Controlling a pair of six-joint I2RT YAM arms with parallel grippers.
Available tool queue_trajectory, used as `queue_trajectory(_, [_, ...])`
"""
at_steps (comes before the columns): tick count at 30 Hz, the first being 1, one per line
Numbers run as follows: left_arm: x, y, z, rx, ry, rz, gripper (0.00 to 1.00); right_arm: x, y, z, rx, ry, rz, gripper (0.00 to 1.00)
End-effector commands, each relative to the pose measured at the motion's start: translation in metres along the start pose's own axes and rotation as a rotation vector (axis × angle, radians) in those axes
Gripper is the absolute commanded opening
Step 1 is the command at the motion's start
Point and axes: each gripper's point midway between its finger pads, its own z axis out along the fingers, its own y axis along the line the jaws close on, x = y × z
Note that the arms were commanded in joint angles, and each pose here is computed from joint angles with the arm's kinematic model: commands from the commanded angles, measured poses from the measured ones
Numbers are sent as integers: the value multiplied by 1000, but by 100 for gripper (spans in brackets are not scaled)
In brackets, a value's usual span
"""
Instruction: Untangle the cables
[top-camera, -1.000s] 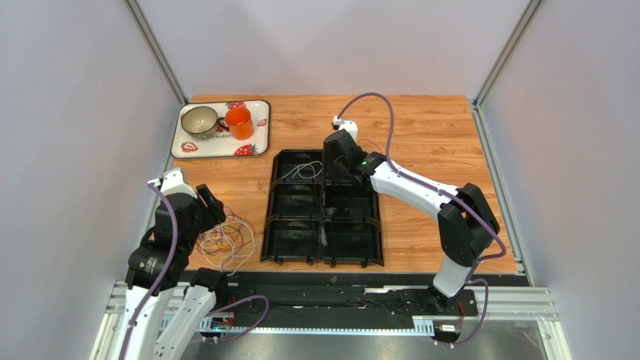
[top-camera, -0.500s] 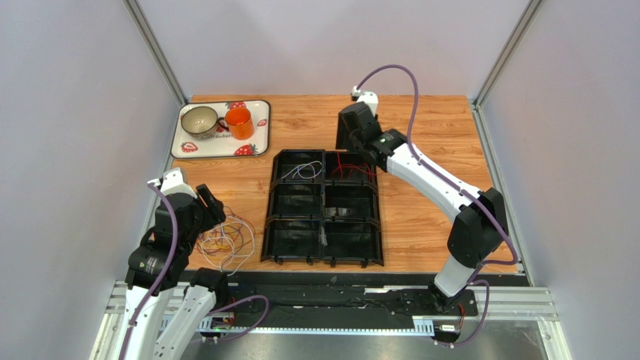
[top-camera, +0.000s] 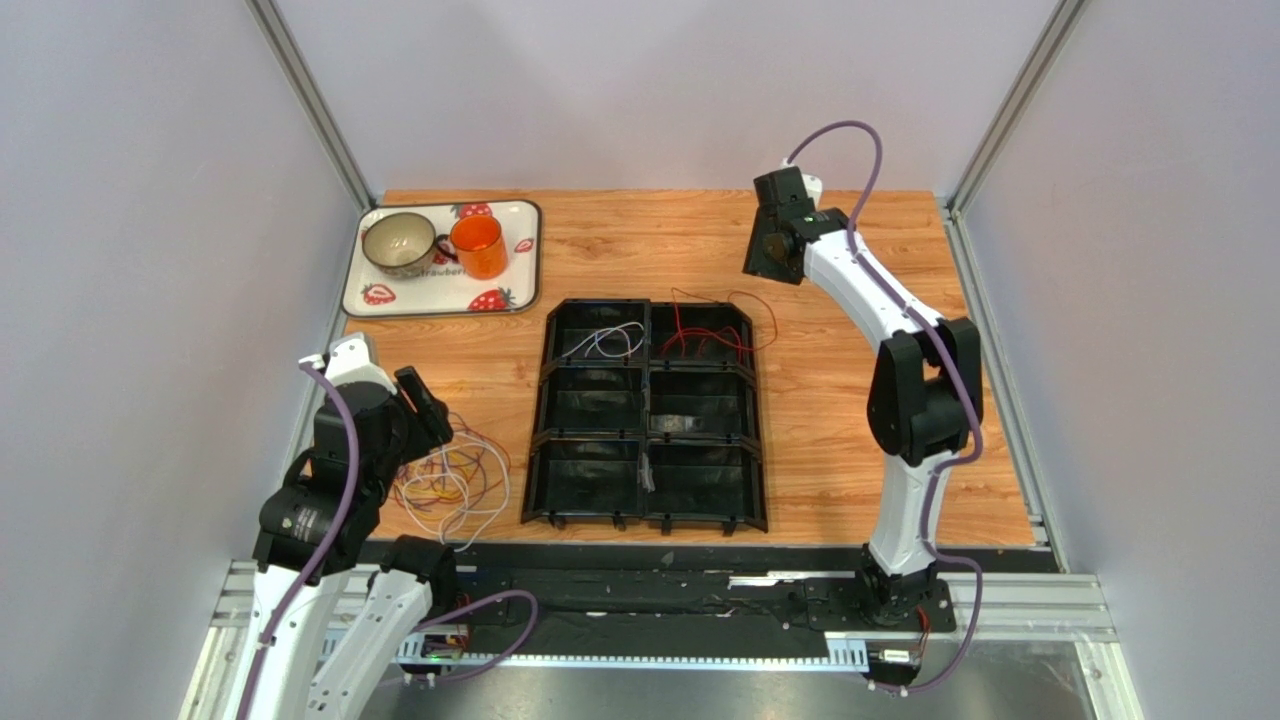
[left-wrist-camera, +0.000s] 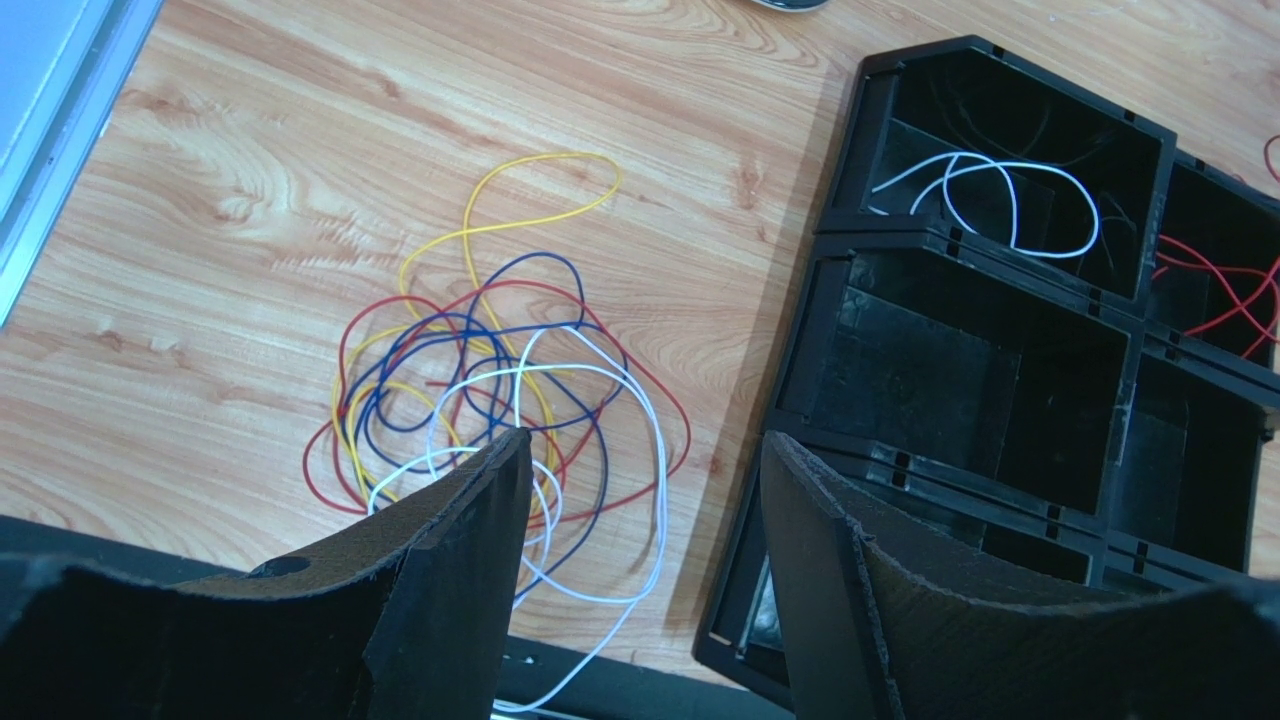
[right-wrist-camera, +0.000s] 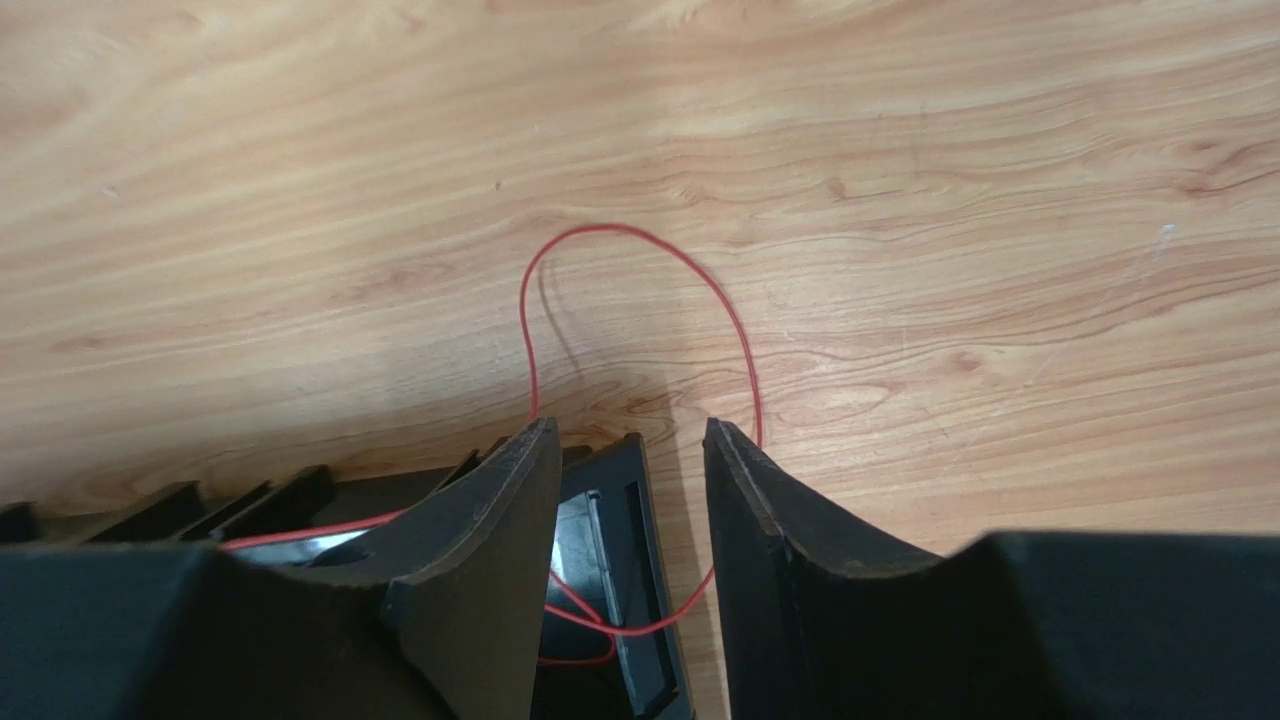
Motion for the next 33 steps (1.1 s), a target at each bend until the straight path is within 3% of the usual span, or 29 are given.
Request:
queue_trajectory(1, [-7,-1,3,-3,-23,8,66,10,0,12,34,57,-92,43])
queue_trajectory(16, [-6,0,6,-16,-8,13,66,28,-17,70,72,142,-117,42])
queue_trajectory(33, [-6,2,7,-37,-4,9,65,51,-28,100,65,224,-106,39])
